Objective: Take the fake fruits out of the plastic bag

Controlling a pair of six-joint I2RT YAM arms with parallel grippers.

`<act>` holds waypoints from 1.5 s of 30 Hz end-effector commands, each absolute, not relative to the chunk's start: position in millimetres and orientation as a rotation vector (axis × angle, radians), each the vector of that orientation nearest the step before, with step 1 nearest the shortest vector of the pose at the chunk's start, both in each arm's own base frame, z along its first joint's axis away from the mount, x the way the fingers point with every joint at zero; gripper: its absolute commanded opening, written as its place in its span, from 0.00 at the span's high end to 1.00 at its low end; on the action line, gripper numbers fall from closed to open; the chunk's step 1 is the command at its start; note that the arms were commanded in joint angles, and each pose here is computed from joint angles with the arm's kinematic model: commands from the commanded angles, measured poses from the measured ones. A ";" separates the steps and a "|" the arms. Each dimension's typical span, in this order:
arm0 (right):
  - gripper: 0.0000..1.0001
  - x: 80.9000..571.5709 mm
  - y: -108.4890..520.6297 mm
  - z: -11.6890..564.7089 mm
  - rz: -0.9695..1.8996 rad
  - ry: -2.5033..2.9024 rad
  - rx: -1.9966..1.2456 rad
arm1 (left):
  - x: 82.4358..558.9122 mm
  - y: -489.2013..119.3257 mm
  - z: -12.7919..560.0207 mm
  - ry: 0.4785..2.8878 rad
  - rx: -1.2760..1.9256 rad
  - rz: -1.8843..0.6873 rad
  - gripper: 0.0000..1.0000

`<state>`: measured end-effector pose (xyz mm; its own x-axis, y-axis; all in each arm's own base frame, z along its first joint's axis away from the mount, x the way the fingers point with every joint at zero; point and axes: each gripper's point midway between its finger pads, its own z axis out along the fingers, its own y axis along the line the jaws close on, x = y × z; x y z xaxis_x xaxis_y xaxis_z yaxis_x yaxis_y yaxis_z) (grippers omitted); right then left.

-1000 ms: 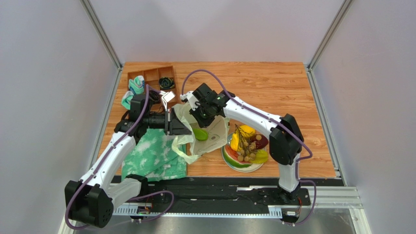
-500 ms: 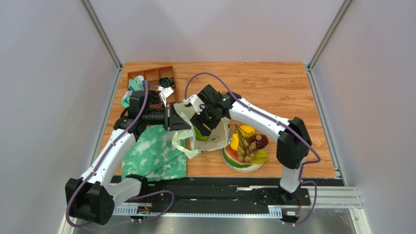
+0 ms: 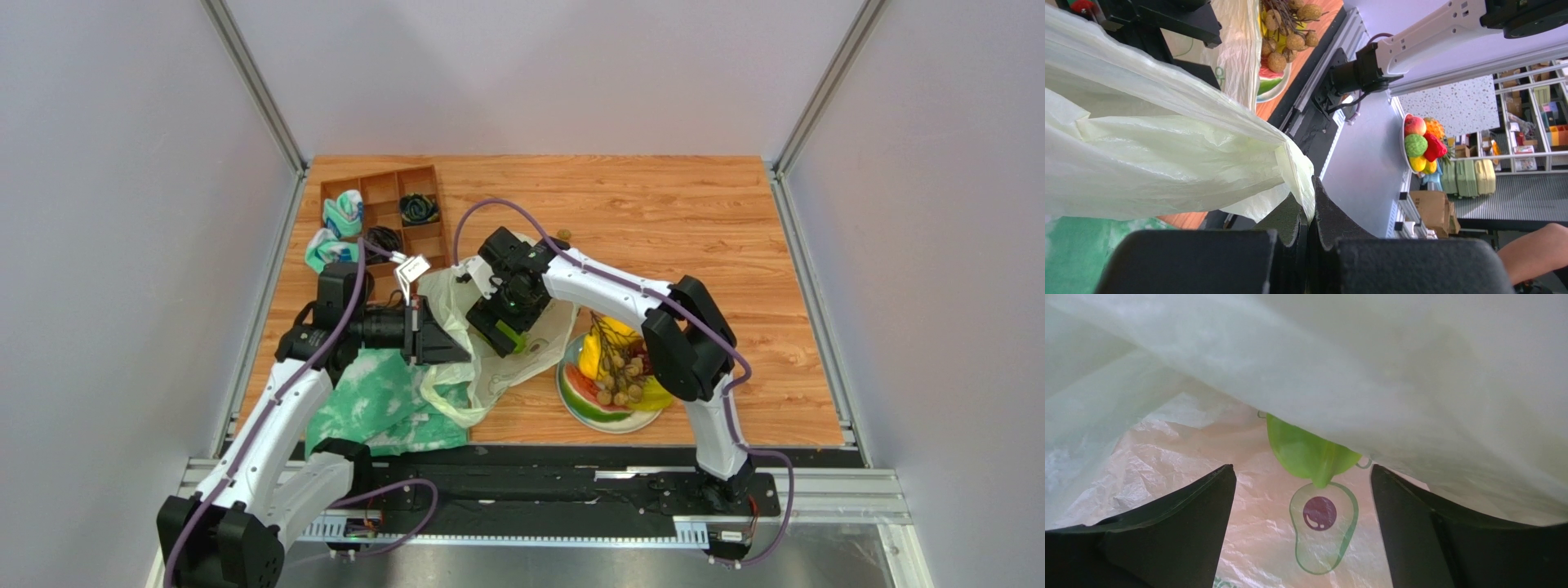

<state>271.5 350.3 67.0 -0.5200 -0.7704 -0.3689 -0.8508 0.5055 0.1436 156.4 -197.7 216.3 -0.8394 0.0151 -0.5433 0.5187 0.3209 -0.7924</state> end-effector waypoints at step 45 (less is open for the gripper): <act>0.62 197.2 210.0 194.4 0.308 2.111 -1.724 | 248.0 -200.3 251.7 2.057 0.374 -1.369 1.00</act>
<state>197.2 233.6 165.4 -0.2095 -0.8935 -0.3972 -0.9738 0.2274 0.0022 234.7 -201.9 240.4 -0.7919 -0.0784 -0.6056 0.5317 0.3992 -0.7469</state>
